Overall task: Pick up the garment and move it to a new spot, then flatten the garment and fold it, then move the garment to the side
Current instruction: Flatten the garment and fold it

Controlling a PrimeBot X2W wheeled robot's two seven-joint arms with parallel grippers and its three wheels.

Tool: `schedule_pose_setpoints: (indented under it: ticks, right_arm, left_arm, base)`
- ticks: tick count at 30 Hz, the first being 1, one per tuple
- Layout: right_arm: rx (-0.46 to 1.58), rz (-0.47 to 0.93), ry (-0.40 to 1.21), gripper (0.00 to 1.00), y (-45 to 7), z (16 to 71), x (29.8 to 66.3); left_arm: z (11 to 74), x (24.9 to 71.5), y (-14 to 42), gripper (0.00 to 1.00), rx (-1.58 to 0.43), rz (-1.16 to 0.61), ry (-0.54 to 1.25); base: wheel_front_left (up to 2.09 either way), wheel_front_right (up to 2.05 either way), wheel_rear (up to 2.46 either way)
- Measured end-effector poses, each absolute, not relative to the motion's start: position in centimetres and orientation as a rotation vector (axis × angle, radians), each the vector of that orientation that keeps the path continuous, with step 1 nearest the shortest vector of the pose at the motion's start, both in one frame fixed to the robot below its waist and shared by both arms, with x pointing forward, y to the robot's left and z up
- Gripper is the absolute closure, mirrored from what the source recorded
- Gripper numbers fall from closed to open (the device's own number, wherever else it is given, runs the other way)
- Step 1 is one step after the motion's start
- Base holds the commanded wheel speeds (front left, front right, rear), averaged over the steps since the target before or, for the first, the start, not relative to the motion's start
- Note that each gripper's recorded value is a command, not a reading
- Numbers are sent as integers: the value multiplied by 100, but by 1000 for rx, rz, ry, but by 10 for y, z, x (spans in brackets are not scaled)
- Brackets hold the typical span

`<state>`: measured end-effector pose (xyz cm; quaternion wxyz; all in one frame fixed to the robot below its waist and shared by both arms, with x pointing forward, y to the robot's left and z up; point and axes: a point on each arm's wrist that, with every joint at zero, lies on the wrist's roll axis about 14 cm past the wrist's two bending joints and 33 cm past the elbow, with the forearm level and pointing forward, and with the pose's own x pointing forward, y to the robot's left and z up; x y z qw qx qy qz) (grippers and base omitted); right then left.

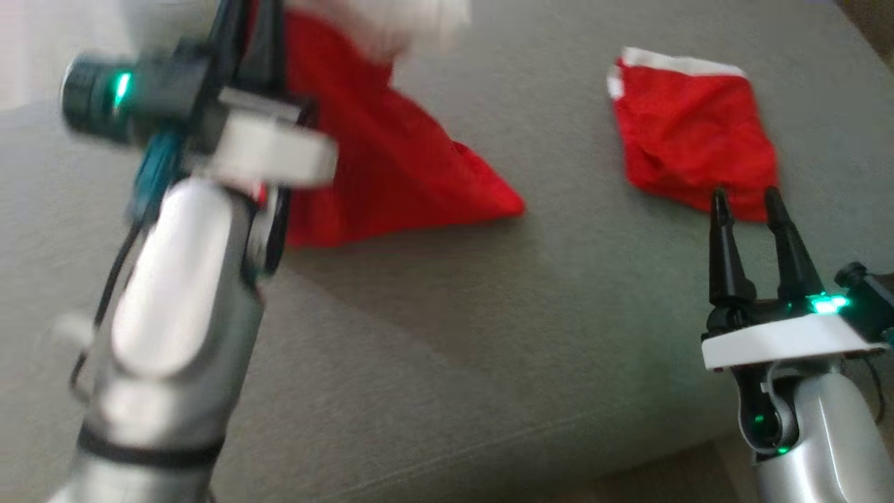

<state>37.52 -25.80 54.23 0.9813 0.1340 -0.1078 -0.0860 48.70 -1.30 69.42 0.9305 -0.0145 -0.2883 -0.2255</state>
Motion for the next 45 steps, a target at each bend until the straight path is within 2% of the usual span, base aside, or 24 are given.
schedule_pose_setpoints:
  ticks: [4, 12, 13, 15, 20, 21, 22, 23, 26, 30, 36, 39, 45]
  right_arm:
    - [280, -113, -216, 0, -238, 544, 388]
    - [289, 42, -200, 0, -184, 545, 409]
    - [289, 42, -200, 0, -184, 545, 409]
    - [294, 90, -190, 0, -166, 544, 413]
    - [297, 153, -189, 0, -143, 548, 416]
    - [294, 164, -187, 0, -139, 549, 415]
    - [290, 172, -183, 0, -136, 548, 414]
    - [289, 176, -177, 0, -135, 546, 413]
    - [288, 178, -162, 0, -134, 542, 409]
    - [287, 178, -161, 0, -134, 542, 408]
    - [287, 168, -167, 0, -138, 543, 405]
    - [286, 167, -171, 0, -139, 544, 403]
    - [284, 158, -103, 0, -140, 520, 391]
  left_arm:
    - [664, 467, 37, 100, 7, -366, -526]
    - [553, 414, 148, 100, 117, -128, -209]
    - [553, 414, 148, 100, 117, -128, -209]
    - [521, 391, 187, 100, 127, -17, -108]
    - [471, 357, 221, 100, 102, 93, 57]
    - [461, 352, 223, 80, 94, 106, 90]
    - [451, 347, 225, 7, 91, 115, 130]
    - [443, 343, 227, 0, 84, 129, 157]
    - [434, 338, 231, 0, 67, 161, 189]
    - [449, 345, 235, 0, 27, 205, 137]
    - [538, 363, 233, 0, -32, 213, -155]
    - [562, 360, 224, 0, -51, 187, -236]
    - [551, 336, 217, 0, -76, 184, -216]
  base:
    - [0, 0, 0]
    - [0, 0, 0]
    - [0, 0, 0]
    - [0, 0, 0]
    - [0, 0, 0]
    - [0, 0, 0]
    - [0, 0, 0]
    - [0, 0, 0]
    - [0, 0, 0]
    - [0, 0, 0]
    - [0, 0, 0]
    - [0, 0, 0]
    - [0, 0, 0]
